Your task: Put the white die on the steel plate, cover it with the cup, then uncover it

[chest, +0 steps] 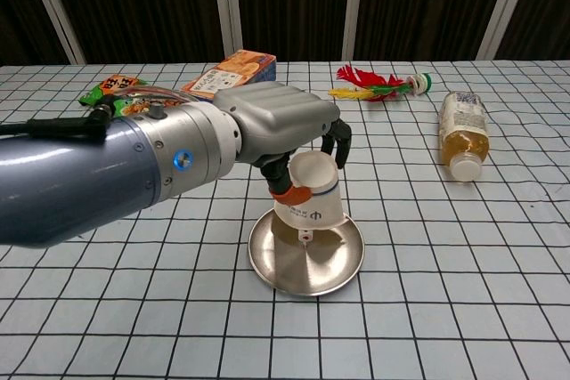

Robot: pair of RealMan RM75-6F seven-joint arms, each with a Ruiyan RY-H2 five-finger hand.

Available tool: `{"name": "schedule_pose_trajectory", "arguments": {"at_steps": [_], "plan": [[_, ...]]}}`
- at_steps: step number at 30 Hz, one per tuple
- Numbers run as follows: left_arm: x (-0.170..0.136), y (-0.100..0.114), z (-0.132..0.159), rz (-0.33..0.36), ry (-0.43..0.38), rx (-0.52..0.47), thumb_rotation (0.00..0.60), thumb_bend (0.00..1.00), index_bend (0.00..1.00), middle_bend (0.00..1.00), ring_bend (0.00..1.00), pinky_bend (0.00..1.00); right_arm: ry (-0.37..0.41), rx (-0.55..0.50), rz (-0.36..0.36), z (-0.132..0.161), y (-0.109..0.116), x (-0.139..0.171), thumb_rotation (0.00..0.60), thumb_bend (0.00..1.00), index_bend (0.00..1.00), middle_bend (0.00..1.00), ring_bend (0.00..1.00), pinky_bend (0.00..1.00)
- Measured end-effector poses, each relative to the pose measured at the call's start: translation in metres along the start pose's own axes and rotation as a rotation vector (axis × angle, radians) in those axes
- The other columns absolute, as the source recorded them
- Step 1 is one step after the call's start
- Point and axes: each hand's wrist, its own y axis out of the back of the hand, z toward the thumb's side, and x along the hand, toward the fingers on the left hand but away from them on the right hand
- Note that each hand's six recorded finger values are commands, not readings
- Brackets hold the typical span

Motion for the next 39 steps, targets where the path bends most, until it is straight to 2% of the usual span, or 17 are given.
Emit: {"name": "schedule_pose_trajectory", "arguments": {"at_steps": [6, 20, 25, 36, 39], "plan": [[-0.003, 0.001, 0.010, -0.015, -0.035, -0.092, 0.600, 0.52, 0.39, 0.37, 0.15, 0.08, 0.002, -0.002, -0.005, 0.001, 0.001, 0.000, 0.600, 0.10, 0.20, 0.12, 0.13, 0.07], [-0.007, -0.009, 0.007, -0.098, -0.001, -0.231, 0.600, 0.52, 0.39, 0.38, 0.15, 0.08, 0.000, -0.004, -0.004, 0.001, 0.001, 0.000, 0.600, 0.10, 0.20, 0.12, 0.14, 0.07], [-0.006, -0.012, 0.002, -0.098, 0.009, -0.191, 0.600, 0.52, 0.39, 0.38, 0.15, 0.08, -0.002, -0.004, -0.005, 0.000, 0.001, 0.000, 0.600, 0.10, 0.20, 0.12, 0.14, 0.07], [-0.003, -0.002, -0.007, -0.004, 0.025, 0.014, 0.600, 0.52, 0.39, 0.38, 0.15, 0.08, -0.001, -0.007, -0.003, 0.001, 0.000, 0.001, 0.600, 0.10, 0.20, 0.12, 0.14, 0.07], [-0.003, -0.002, -0.004, 0.008, 0.020, 0.025, 0.600, 0.52, 0.39, 0.39, 0.15, 0.08, 0.000, -0.006, -0.001, 0.002, 0.000, 0.001, 0.600, 0.10, 0.20, 0.12, 0.14, 0.07]]}}
